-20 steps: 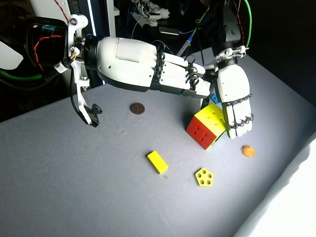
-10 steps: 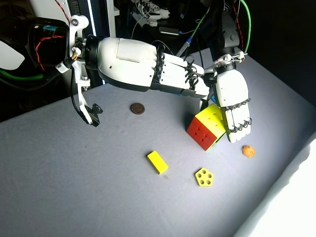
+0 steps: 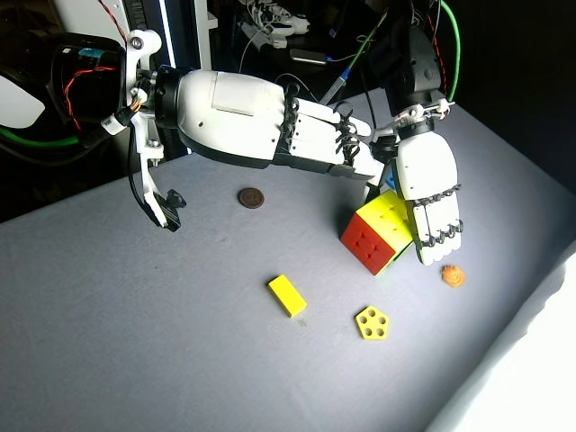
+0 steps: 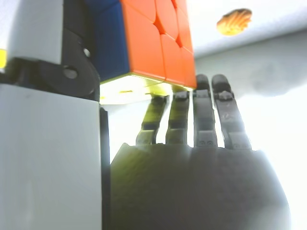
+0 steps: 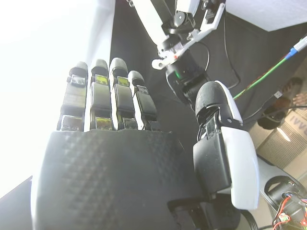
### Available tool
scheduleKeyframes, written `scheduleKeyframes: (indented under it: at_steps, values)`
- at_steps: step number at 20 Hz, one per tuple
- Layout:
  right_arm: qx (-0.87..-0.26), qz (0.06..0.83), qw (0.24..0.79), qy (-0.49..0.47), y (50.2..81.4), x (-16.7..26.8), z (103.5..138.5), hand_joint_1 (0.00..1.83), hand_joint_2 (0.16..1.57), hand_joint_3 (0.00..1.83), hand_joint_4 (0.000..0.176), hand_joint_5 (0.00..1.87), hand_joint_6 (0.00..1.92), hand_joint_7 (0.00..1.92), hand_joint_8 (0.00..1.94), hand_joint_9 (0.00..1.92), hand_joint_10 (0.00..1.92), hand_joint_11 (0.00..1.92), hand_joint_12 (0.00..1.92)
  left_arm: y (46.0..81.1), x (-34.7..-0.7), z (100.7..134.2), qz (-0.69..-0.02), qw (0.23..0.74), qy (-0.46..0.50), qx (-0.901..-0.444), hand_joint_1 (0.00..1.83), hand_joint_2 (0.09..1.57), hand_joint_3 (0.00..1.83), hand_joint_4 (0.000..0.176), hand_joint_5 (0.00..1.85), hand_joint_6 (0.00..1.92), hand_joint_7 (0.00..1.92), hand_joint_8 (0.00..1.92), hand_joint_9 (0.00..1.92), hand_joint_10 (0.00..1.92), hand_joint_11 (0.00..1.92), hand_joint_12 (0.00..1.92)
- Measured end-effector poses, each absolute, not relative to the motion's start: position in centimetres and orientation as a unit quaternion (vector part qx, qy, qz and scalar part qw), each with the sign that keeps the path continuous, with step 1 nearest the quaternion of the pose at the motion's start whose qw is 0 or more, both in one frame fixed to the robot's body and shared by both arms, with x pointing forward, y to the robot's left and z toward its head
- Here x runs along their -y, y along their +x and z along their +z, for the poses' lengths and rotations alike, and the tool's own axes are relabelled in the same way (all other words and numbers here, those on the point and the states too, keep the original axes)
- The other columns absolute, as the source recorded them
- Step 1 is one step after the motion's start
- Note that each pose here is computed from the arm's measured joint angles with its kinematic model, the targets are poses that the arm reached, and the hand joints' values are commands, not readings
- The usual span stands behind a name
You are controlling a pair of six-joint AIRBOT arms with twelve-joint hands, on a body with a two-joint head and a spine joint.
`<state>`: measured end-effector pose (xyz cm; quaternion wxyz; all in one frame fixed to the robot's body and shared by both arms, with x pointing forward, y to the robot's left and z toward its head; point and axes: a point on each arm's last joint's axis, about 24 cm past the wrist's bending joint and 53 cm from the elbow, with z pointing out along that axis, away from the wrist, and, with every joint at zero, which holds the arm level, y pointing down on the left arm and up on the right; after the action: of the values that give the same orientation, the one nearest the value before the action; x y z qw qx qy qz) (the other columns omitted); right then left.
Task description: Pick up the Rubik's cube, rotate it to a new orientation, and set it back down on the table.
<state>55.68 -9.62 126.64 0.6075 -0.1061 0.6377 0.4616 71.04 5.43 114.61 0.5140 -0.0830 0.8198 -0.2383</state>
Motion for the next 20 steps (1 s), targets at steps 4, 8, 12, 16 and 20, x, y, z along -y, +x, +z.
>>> scheduleKeyframes:
  at_steps: [4, 8, 12, 16, 20]
  values:
    - [-0.638, 0.462, 0.608, -0.106, 55.67, 9.62, 126.65, 0.14, 1.28, 0.00, 0.000, 0.03, 0.01, 0.12, 0.00, 0.08, 0.00, 0.00, 0.00, 71.02, -5.43, 114.57, -0.238, 0.513, -0.084, -0.820, 0.98, 1.07, 0.01, 0.000, 0.00, 0.00, 0.00, 0.00, 0.00, 0.00, 0.00, 0.00]
    - [-0.638, 0.462, 0.607, -0.106, 55.64, 9.64, 126.57, 0.15, 1.27, 0.00, 0.000, 0.06, 0.00, 0.15, 0.02, 0.12, 0.00, 0.00, 0.15, 71.00, -5.46, 114.48, -0.238, 0.512, -0.085, -0.821, 1.02, 1.09, 0.00, 0.000, 0.11, 0.02, 0.20, 0.03, 0.22, 0.04, 0.00, 0.50]
    - [-0.637, 0.462, 0.608, -0.106, 55.64, 9.65, 126.64, 0.20, 1.26, 0.00, 0.000, 0.06, 0.00, 0.16, 0.00, 0.13, 0.00, 0.00, 0.27, 71.05, -5.50, 114.60, -0.236, 0.515, -0.082, -0.820, 1.13, 1.12, 0.01, 0.000, 0.30, 1.13, 0.21, 1.48, 0.22, 1.61, 0.07, 1.76]
    - [-0.637, 0.462, 0.608, -0.106, 55.65, 9.66, 126.64, 0.14, 1.28, 0.00, 0.000, 0.02, 0.00, 0.13, 0.00, 0.11, 0.00, 0.00, 0.15, 71.03, -5.62, 114.43, -0.237, 0.511, -0.090, -0.821, 1.03, 1.39, 0.01, 0.013, 0.54, 1.64, 0.48, 1.83, 0.29, 1.89, 0.23, 1.92]
    - [-0.629, 0.463, 0.617, -0.099, 55.81, 9.95, 127.16, 0.18, 1.28, 0.00, 0.000, 0.05, 0.01, 0.17, 0.00, 0.14, 0.01, 0.00, 0.21, 70.84, -5.49, 114.39, -0.238, 0.510, -0.090, -0.822, 0.98, 1.43, 0.02, 0.022, 0.49, 1.79, 0.40, 1.89, 0.30, 1.92, 0.28, 1.92]
